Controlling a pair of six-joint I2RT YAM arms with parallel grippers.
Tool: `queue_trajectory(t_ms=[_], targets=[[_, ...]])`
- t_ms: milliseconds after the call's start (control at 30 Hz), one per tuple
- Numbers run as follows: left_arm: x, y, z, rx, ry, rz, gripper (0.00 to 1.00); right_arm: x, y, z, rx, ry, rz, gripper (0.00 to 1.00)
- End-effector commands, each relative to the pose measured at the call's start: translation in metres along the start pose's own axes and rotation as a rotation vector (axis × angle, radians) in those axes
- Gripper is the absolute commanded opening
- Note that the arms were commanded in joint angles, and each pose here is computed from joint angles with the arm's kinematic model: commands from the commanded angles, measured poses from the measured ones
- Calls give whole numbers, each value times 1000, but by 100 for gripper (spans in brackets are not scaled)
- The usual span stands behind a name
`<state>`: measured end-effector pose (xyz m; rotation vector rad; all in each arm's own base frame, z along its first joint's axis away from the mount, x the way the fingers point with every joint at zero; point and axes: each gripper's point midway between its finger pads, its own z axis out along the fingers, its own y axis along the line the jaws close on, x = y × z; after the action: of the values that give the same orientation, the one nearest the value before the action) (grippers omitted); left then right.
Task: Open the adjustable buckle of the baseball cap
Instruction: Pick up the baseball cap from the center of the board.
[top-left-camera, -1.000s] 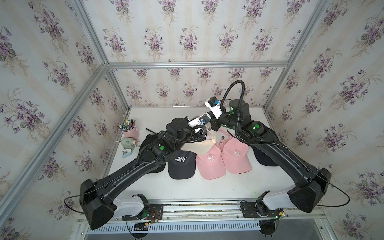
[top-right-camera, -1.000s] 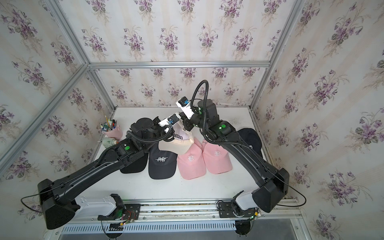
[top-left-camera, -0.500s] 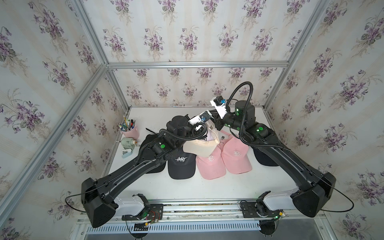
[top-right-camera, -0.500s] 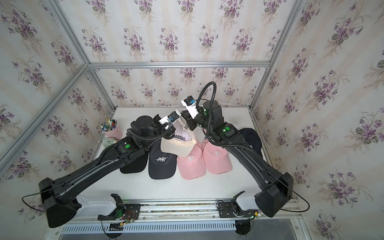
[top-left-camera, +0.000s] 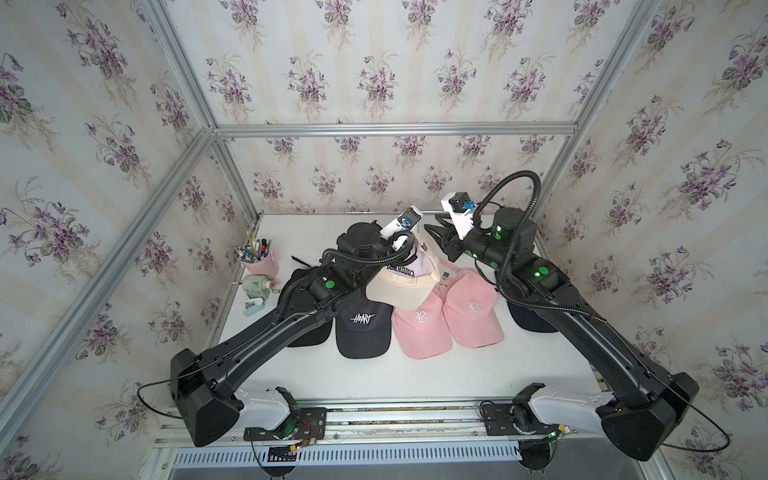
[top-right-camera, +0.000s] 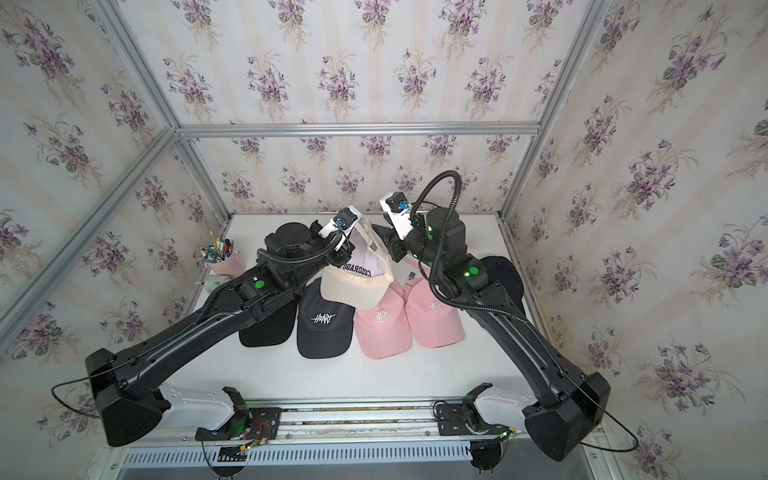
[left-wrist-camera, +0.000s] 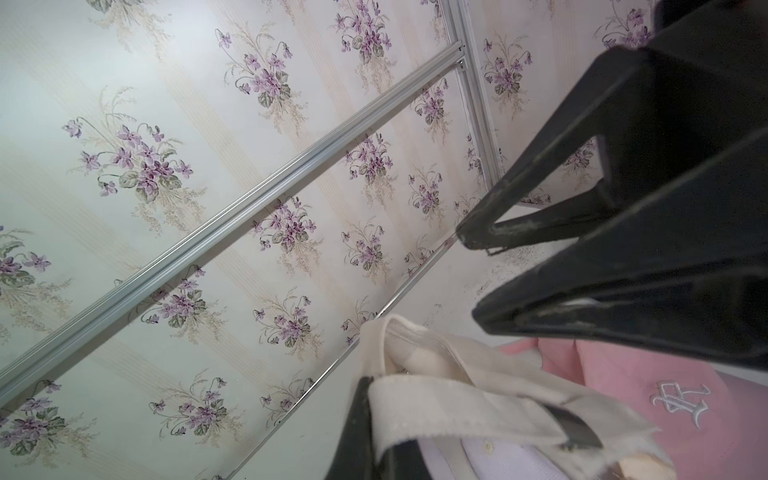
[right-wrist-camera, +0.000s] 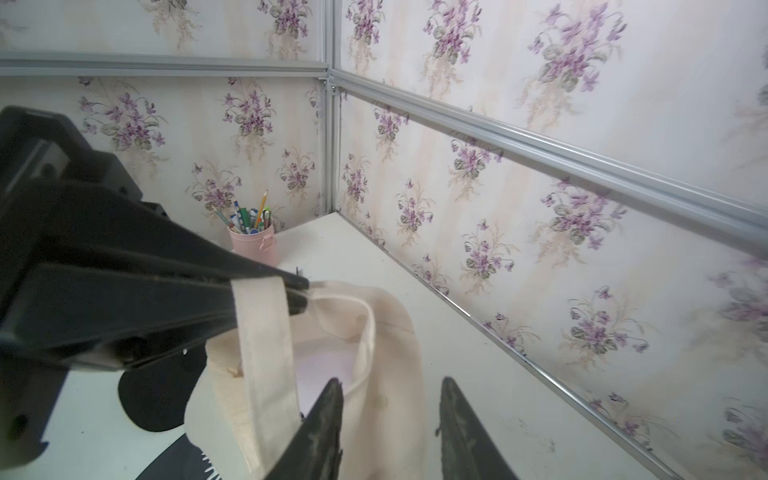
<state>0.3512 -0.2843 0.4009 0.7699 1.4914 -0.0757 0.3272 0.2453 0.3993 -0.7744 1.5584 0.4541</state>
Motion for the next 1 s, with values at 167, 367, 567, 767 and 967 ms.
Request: queue_trajectory(t_ms=[167, 367, 567, 767, 967], targets=[[-21, 13, 2, -14, 22, -119, 0, 9, 7, -44, 39, -61, -109, 45], [-34, 19, -5, -10, 15, -176, 0, 39, 20, -54, 11, -90, -83, 50], [-31, 8, 3, 39, 46, -216, 0, 54, 17, -46, 43, -110, -63, 52], [-31, 9, -1, 39, 49, -248, 0, 52, 16, -37, 42, -137, -52, 49], [-33, 12, -4, 32, 44, -269, 0, 64, 20, -29, 21, -105, -27, 48]])
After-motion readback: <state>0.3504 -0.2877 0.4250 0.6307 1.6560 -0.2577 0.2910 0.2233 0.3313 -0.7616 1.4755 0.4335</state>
